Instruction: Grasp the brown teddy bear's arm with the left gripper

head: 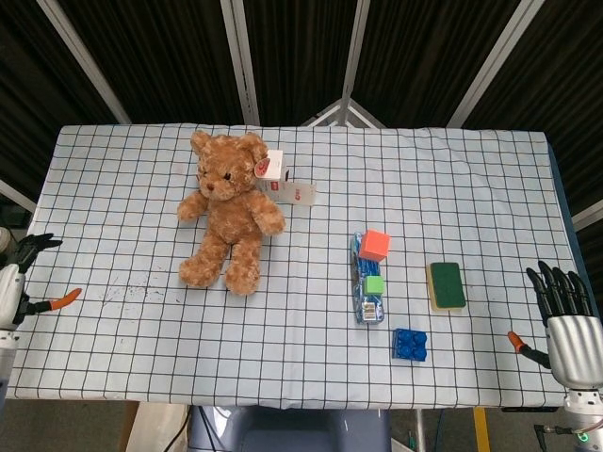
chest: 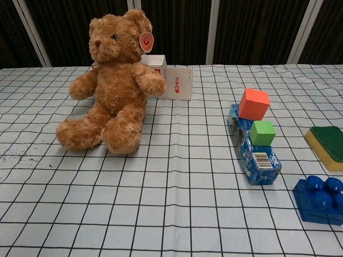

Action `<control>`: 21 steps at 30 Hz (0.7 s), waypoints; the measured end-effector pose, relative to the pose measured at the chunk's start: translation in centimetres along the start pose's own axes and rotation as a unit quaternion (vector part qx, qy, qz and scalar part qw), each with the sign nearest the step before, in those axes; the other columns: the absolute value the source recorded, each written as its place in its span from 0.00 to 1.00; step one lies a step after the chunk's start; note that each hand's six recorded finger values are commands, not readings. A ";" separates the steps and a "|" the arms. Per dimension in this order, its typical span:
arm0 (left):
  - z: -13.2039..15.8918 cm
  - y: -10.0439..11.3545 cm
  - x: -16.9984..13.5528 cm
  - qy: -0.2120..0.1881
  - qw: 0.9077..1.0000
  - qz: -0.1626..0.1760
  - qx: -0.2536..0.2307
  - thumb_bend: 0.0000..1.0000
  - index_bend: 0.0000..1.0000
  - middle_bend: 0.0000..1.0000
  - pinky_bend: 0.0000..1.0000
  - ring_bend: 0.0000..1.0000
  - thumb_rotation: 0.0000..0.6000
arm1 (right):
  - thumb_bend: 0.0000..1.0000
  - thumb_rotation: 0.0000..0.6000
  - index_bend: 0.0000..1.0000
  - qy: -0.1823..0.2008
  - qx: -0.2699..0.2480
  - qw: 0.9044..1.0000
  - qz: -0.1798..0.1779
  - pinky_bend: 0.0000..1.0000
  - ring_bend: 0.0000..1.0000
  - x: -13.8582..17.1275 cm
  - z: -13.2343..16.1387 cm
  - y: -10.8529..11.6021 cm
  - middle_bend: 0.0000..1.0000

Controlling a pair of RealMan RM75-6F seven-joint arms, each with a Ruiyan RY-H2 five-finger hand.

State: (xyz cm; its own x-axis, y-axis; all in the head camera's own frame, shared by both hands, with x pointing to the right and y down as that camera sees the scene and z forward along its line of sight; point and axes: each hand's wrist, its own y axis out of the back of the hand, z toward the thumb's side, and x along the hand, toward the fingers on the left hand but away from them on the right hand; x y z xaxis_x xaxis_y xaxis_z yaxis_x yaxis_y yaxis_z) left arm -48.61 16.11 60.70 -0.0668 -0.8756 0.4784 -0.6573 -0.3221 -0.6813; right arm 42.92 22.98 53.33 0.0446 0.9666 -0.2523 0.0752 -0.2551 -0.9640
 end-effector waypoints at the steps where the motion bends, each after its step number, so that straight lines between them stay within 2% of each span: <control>1: -0.1 -0.6 1.2 0.012 0.999 -0.017 -0.037 0.27 0.22 0.12 0.07 0.00 1.00 | 0.15 1.00 0.00 -0.001 -0.001 1.000 0.000 0.00 0.00 0.0 -0.1 0.0 0.00; 5: 0.1 -2.4 4.9 0.053 0.989 -0.054 -0.124 0.27 0.22 0.12 0.07 0.00 1.00 | 0.15 1.00 0.00 -0.005 0.002 1.000 0.005 0.00 0.00 -0.4 -0.4 -0.3 0.00; 9: 0.6 -3.1 7.8 0.078 0.977 -0.057 -0.188 0.28 0.24 0.15 0.10 0.00 1.00 | 0.15 1.00 0.00 0.000 0.002 1.000 0.007 0.00 0.00 -0.5 -0.1 -0.6 0.00; 13: 1.2 -4.0 10.4 0.103 0.959 -0.067 -0.253 0.28 0.24 0.15 0.10 0.00 1.00 | 0.15 1.00 0.00 -0.001 0.006 1.000 0.003 0.00 0.00 -0.6 0.0 -0.6 0.00; 16: 1.8 -4.5 12.3 0.114 0.950 -0.073 -0.282 0.29 0.24 0.15 0.10 0.00 1.00 | 0.15 1.00 0.00 -0.003 0.005 1.000 -0.003 0.00 0.00 -0.5 0.2 -0.5 0.00; 21: 2.1 -5.6 14.1 0.121 0.948 -0.078 -0.285 0.29 0.24 0.15 0.10 0.00 1.00 | 0.15 1.00 0.00 -0.005 0.008 1.000 -0.002 0.00 0.00 -0.4 0.3 -0.6 0.00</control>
State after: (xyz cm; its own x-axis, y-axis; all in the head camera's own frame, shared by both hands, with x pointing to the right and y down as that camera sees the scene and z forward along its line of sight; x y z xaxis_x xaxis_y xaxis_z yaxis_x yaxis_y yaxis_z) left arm -44.27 4.80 70.12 -0.0607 -0.7031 0.7085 -0.9677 -0.1327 -0.2145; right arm 42.52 22.72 53.99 0.0340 0.9679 -0.2489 0.0598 -0.2506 -0.9663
